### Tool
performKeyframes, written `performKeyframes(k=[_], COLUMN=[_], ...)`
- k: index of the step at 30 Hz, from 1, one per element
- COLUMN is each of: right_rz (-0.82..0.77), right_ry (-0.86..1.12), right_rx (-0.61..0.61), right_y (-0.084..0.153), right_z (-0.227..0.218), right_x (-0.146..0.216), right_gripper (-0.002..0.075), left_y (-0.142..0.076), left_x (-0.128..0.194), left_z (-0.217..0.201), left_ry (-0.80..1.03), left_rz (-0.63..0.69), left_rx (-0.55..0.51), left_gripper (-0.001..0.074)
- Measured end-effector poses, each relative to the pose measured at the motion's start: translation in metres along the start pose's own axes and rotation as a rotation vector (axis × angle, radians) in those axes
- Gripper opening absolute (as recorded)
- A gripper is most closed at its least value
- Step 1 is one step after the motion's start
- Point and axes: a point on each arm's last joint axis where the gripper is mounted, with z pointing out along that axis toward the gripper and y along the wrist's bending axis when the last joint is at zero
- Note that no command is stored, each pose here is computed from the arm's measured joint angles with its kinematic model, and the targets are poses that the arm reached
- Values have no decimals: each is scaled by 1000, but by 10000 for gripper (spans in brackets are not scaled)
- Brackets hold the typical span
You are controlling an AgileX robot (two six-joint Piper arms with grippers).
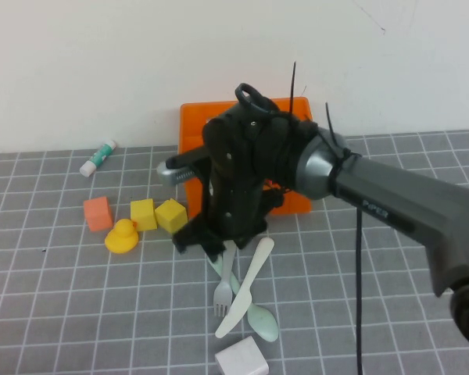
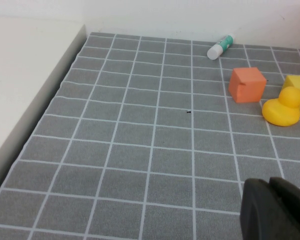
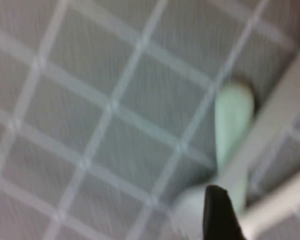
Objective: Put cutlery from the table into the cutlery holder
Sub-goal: Pick up the fork
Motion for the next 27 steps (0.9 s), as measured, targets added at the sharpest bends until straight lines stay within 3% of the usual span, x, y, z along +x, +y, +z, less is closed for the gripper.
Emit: performKeyframes(k=[14,27], right_rz=[191,233], right_ry=[-32,20], right_rx=[-8,-9], right_y=[-7,-8], right_z=[38,64], right_x=[-10,-6], right_gripper=[371,367], left_y=[0,0], left_x=[0,0], left_z=[0,0], left_ry=[0,-2], left_rz=[0,-2], left_rx=[0,0], left_gripper=[-3,-3])
